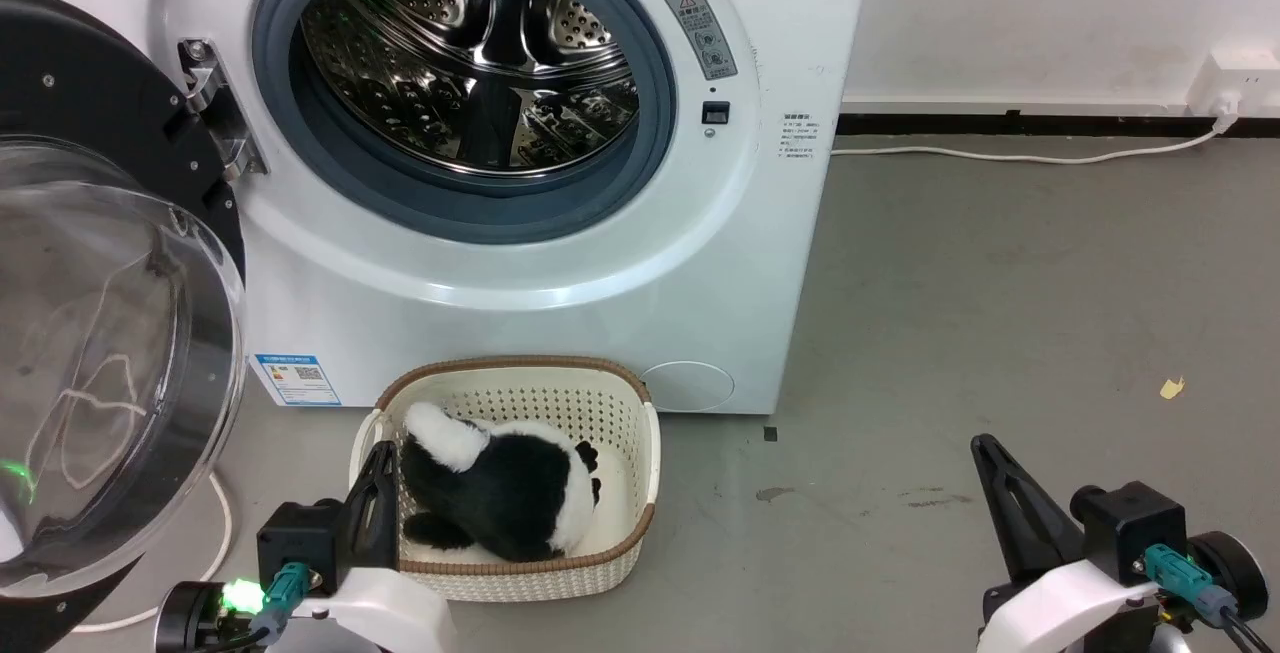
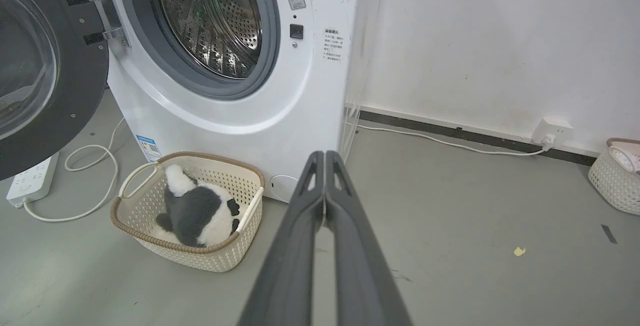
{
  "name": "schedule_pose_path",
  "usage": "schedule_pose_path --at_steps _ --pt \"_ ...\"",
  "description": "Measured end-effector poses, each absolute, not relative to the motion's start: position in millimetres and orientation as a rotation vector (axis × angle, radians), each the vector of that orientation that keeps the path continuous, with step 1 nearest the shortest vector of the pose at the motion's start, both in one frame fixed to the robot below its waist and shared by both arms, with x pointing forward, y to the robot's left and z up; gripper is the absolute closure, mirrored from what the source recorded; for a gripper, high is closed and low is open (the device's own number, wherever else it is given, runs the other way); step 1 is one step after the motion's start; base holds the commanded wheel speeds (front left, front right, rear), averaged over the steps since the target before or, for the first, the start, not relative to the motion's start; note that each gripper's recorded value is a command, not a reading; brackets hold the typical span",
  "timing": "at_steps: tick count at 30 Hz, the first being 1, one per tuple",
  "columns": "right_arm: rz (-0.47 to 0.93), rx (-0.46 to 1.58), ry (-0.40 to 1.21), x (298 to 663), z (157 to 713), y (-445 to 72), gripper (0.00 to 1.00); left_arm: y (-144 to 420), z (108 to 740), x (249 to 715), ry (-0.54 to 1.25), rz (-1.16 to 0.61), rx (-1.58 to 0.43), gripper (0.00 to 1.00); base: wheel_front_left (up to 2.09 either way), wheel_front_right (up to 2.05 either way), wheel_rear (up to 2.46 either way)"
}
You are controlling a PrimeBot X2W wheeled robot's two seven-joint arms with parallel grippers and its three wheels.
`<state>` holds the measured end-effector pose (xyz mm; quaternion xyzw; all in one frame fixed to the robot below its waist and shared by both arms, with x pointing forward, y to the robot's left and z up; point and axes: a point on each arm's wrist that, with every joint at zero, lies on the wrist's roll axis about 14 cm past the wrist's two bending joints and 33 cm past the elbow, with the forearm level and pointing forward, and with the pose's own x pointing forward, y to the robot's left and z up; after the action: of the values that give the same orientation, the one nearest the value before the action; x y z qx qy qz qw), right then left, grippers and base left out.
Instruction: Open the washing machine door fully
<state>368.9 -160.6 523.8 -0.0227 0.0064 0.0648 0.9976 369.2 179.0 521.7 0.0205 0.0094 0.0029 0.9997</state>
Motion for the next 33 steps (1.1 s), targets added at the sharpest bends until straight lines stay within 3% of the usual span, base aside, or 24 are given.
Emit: schedule_pose_path --at_steps 33 --pt "0.130 -0.045 0.013 368.9 523.8 -160.6 1.00 179.1 521.7 369.2 0.019 0.006 0.041 1.00 0.00 0.00 0.00"
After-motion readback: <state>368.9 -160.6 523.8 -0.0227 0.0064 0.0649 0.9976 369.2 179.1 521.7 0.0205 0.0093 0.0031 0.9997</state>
